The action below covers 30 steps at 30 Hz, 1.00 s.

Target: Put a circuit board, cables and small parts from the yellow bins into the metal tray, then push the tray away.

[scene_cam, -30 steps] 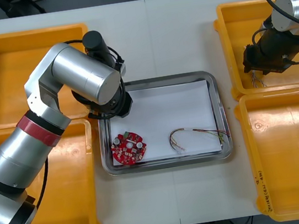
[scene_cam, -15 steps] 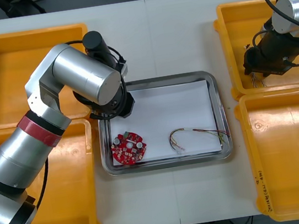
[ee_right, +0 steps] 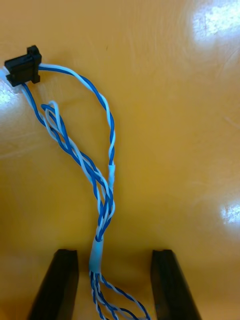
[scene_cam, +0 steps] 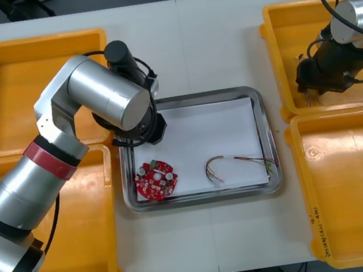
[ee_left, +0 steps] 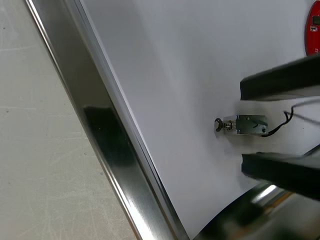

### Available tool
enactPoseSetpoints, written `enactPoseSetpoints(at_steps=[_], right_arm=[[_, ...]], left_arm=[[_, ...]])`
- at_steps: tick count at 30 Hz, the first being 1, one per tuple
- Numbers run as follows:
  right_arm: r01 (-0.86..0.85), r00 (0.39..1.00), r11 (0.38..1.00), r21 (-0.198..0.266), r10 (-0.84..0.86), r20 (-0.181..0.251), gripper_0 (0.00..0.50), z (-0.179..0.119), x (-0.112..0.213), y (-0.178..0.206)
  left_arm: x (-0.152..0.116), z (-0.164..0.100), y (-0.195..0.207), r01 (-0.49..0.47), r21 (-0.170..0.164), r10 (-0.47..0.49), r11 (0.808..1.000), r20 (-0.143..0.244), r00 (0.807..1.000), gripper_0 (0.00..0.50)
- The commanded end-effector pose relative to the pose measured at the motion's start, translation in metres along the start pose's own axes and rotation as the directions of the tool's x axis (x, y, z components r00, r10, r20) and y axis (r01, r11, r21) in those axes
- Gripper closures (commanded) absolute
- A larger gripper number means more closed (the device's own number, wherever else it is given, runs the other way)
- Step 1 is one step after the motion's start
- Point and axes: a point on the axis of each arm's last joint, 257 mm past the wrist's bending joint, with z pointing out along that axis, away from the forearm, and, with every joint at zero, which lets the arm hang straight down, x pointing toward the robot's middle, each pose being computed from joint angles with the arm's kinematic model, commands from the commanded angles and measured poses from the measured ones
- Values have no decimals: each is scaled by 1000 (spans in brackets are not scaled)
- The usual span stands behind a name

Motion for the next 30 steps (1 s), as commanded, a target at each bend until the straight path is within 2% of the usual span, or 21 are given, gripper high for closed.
enactPoseSetpoints(at_steps=[1, 2, 8, 13, 17, 20, 26, 30], right_arm=[[39, 999, 999, -9, -39, -9, 462, 8, 9, 6], [43, 999, 999, -8, -43, -7, 500, 7, 9, 6], [48, 999, 999, -10, -48, -3, 500, 6, 7, 8], [46, 999, 999, -23, -45, 15, 500, -9, -3, 10], [52, 998, 998, -24, -51, 27, 500, -31, -13, 12], [60, 998, 998, -21, -59, 32, 500, -60, -22, 11], [93, 994, 996, -5, -93, 57, 500, -105, -30, 7], [115, 990, 993, -7, -114, 79, 500, -129, -33, 8]], left_arm=[[0, 1, -17, 81, 27, -81, 996, 6, 997, 0], [-1, 1, -17, 82, 28, -82, 996, 7, 997, 0], [-1, 1, -16, 88, 27, -88, 996, 7, 996, 0], [-2, -2, -16, 90, 26, -90, 996, 12, 996, 0], [-3, -11, -12, 87, 19, -87, 996, 12, 996, 0], [-2, -29, -7, 83, 9, -83, 997, 2, 997, 0], [-5, -63, 4, 72, -7, -72, 997, 18, 997, 0], [-4, -81, 13, 78, -2, -78, 997, 18, 997, 0]])
